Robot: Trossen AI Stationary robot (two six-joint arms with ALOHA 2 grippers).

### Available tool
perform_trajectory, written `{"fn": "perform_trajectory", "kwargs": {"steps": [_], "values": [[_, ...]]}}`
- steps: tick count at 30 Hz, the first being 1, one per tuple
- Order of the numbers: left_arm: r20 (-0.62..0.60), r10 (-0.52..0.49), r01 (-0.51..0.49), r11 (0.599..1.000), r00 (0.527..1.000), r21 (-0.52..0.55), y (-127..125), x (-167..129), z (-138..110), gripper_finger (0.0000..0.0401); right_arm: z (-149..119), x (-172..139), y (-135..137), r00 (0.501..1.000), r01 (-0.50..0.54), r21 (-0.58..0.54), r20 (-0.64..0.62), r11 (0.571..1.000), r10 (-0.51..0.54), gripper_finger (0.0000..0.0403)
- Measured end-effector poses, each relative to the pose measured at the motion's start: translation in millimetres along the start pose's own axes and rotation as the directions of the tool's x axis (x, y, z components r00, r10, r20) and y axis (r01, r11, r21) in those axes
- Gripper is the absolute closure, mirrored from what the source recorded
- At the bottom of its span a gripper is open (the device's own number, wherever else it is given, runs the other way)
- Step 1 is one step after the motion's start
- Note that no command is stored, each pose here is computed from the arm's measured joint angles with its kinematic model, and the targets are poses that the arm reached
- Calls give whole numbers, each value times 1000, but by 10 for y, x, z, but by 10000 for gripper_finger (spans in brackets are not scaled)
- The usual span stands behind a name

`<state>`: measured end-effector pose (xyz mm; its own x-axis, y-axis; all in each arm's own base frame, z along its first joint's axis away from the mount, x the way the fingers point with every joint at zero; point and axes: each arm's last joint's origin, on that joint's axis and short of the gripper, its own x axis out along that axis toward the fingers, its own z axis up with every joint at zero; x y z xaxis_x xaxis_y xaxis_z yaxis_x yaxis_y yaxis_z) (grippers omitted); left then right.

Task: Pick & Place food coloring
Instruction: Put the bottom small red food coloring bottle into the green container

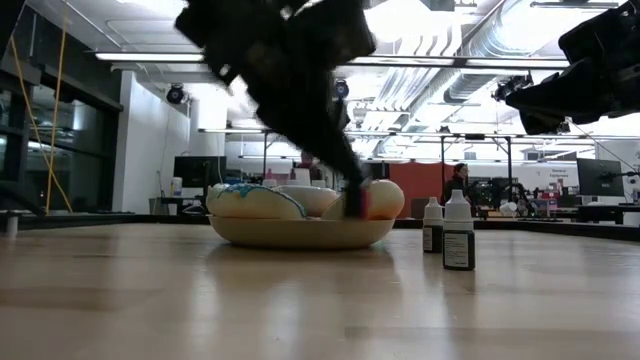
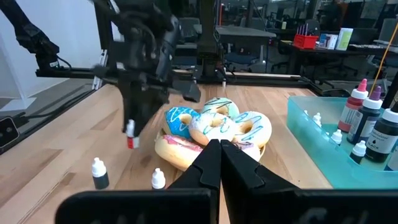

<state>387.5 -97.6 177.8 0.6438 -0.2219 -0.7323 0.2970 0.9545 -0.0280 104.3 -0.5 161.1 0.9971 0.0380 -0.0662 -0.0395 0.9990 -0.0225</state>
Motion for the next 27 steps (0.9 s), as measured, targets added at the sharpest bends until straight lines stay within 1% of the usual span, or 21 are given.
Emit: {"fn": "perform_trajectory", "kwargs": {"steps": [2,5,6,7,9,11,13,15,17,19,22,23,25,27], "values": [[21,1,0,999,1000,-46,0,-36,95,366,-1,0,0,1000,0,0,0,1000,0,402],[-1,1,-1,994,1000,-107,-6,-164,156,366,-3,1,0,1000,0,0,-3,1000,0,402],[31,6,-2,993,999,-117,-4,-186,222,366,-2,0,0,1000,0,0,-2,1000,0,402],[44,17,-11,991,999,-131,-1,-225,258,366,-3,1,0,1000,0,0,-3,1000,0,402],[13,28,-26,987,1000,-162,-5,-335,256,366,-2,0,0,1000,0,0,-2,1000,0,402],[55,51,-41,984,997,-171,23,-396,354,365,-3,1,0,1000,0,0,-3,1000,0,402],[27,68,-62,978,997,-199,50,-507,353,361,-6,2,0,1000,0,0,-6,1000,0,402],[68,100,-80,965,993,-251,113,-595,442,357,-4,2,0,1000,0,0,-4,1000,0,402],[46,118,-98,945,992,-313,165,-707,436,357,-10,4,0,1000,1,1,-10,1000,-1,402],[81,136,-95,917,987,-388,240,-778,488,359,-9,6,0,1000,0,0,-10,1000,0,402],[75,163,-108,872,984,-478,341,-928,478,361,-13,8,-1,1000,0,1,-14,1000,0,402],[92,185,-115,855,978,-505,385,-969,502,361,-14,10,-1,1000,0,1,-17,1000,0,402],[64,230,-158,819,971,-552,469,-1053,466,361,-19,13,0,1000,0,1,-22,1000,0,402],[72,282,-182,773,957,-608,575,-1085,472,361,-18,12,-1,1000,0,1,-21,1000,0,402]]}}
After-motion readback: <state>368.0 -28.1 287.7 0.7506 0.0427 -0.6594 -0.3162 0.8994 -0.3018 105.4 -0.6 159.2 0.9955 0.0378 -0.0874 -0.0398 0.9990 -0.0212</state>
